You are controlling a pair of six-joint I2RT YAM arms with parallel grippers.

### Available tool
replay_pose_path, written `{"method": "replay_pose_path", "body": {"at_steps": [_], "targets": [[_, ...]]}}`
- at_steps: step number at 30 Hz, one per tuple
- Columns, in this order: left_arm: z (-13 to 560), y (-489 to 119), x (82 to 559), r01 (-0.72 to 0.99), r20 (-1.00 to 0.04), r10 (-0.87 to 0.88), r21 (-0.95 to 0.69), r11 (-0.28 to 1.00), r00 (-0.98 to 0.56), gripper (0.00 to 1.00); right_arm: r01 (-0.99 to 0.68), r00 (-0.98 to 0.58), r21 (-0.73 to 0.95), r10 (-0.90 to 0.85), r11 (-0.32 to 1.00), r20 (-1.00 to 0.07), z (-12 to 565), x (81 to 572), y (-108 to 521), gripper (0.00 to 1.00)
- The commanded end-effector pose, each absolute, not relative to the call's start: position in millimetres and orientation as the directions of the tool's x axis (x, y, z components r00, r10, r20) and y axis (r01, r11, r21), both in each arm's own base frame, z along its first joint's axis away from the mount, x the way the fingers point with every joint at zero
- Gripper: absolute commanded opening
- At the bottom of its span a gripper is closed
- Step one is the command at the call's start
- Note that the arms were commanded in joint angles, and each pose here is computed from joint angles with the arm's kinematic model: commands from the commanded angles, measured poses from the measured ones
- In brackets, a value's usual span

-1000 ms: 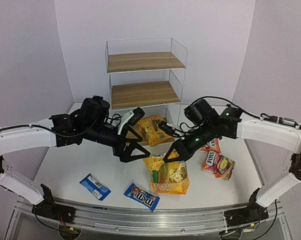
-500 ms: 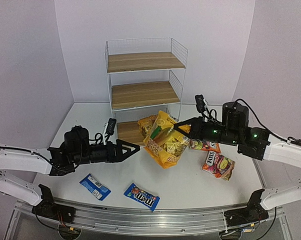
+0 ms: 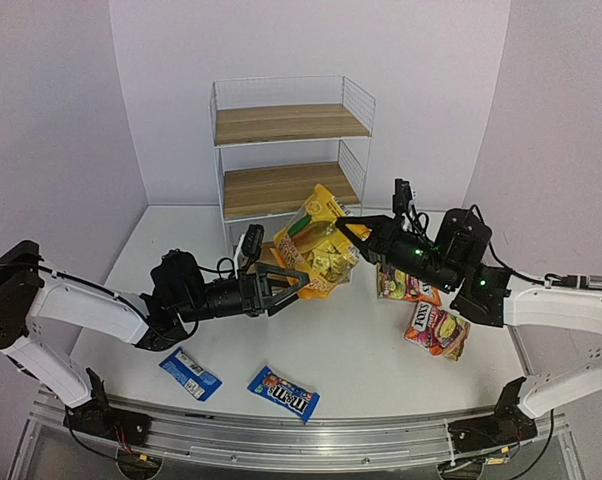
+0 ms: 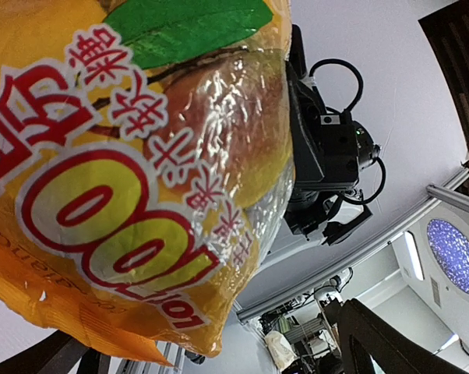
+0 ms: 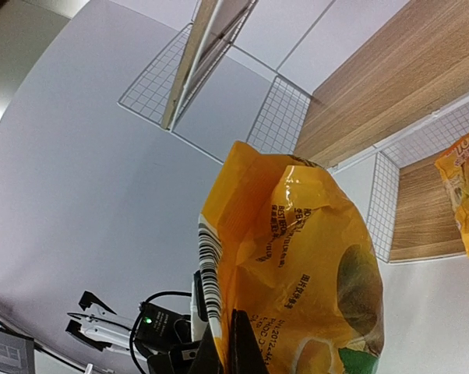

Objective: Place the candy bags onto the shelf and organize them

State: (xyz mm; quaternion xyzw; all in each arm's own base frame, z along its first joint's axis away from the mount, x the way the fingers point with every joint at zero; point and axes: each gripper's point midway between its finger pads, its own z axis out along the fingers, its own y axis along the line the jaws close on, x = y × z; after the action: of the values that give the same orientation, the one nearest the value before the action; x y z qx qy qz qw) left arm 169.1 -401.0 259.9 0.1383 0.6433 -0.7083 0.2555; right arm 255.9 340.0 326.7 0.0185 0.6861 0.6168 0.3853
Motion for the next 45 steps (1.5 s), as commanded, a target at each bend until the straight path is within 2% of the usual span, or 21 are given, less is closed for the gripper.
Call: {"method": "replay_pose_path", "body": {"at_steps": [1, 5, 8, 12, 14, 16, 18, 20, 21, 23, 26, 28, 30, 32, 35, 39, 45], "targets": [[288, -404, 173, 0.561, -0.521, -0.252, -0.818, -0.124, -0.816, 1.0, -0.542, -0.684, 0.84, 0.58, 0.001, -0.442, 392, 241, 340, 0.0], [291, -407, 177, 0.573, -0.521, -0.281, -0.806, -0.149, -0.806, 0.98, -0.517, -0.716, 0.856, 0.558, -0.019, -0.42, 380, 236, 345, 0.0], [302, -403, 177, 0.597, -0.526, -0.317, -0.778, -0.196, -0.789, 0.79, -0.478, -0.74, 0.878, 0.551, -0.026, -0.386, 366, 234, 343, 0.0], [309, -405, 182, 0.605, -0.523, -0.343, -0.771, -0.199, -0.78, 0.64, -0.432, -0.754, 0.902, 0.554, -0.015, -0.352, 347, 230, 334, 0.0], [314, -406, 184, 0.614, -0.529, -0.351, -0.764, -0.2, -0.773, 0.5, -0.418, -0.758, 0.908, 0.555, -0.008, -0.344, 339, 228, 330, 0.0], [318, -408, 185, 0.621, -0.534, -0.357, -0.758, -0.2, -0.766, 0.32, -0.406, -0.761, 0.914, 0.553, 0.0, -0.338, 331, 227, 328, 0.0], [319, -411, 189, 0.623, -0.541, -0.355, -0.761, -0.18, -0.762, 0.09, -0.396, -0.765, 0.918, 0.549, 0.012, -0.337, 323, 226, 326, 0.0], [318, -415, 192, 0.626, -0.555, -0.343, -0.767, -0.142, -0.758, 0.0, -0.392, -0.769, 0.92, 0.541, 0.023, -0.341, 317, 223, 324, 0.0], [315, -417, 193, 0.636, -0.574, -0.33, -0.764, -0.114, -0.749, 0.0, -0.395, -0.769, 0.918, 0.535, 0.031, -0.349, 315, 221, 323, 0.0], [311, -422, 194, 0.662, -0.626, -0.282, -0.748, -0.047, -0.727, 0.0, -0.394, -0.774, 0.916, 0.51, 0.076, -0.375, 305, 217, 321, 0.12], [304, -427, 185, 0.749, -0.748, -0.139, -0.66, 0.058, -0.649, 0.0, -0.375, -0.79, 0.902, 0.434, 0.215, -0.432, 279, 209, 315, 0.45], [298, -421, 178, 0.821, -0.828, -0.047, -0.56, 0.107, -0.559, 0.0, -0.377, -0.795, 0.874, 0.378, 0.306, -0.475, 265, 202, 308, 0.62], [296, -409, 168, 0.877, -0.882, 0.018, -0.465, 0.124, -0.47, 0.0, -0.381, -0.795, 0.827, 0.31, 0.414, -0.521, 251, 194, 295, 0.74], [296, -398, 152, 0.933, -0.931, 0.073, -0.352, 0.08, -0.358, 0.0, -0.397, -0.795, 0.783, 0.247, 0.479, -0.554, 242, 186, 285, 0.8], [304, -388, 122, 0.957, -0.953, 0.132, -0.282, -0.061, -0.272, 0.0, -0.472, -0.796, 0.721, 0.107, 0.507, -0.596, 234, 167, 280, 0.87], [305, -383, 104, 0.954, -0.954, 0.187, -0.262, -0.146, -0.233, 0.0, -0.484, -0.839, 0.745, -0.001, 0.459, -0.544, 229, 144, 286, 0.9], [299, -380, 89, 0.946, -0.951, 0.28, -0.205, -0.25, -0.132, 0.0, -0.412, -0.879, 0.782, 0.024, 0.468, -0.477, 211, 143, 285, 0.93]]}}
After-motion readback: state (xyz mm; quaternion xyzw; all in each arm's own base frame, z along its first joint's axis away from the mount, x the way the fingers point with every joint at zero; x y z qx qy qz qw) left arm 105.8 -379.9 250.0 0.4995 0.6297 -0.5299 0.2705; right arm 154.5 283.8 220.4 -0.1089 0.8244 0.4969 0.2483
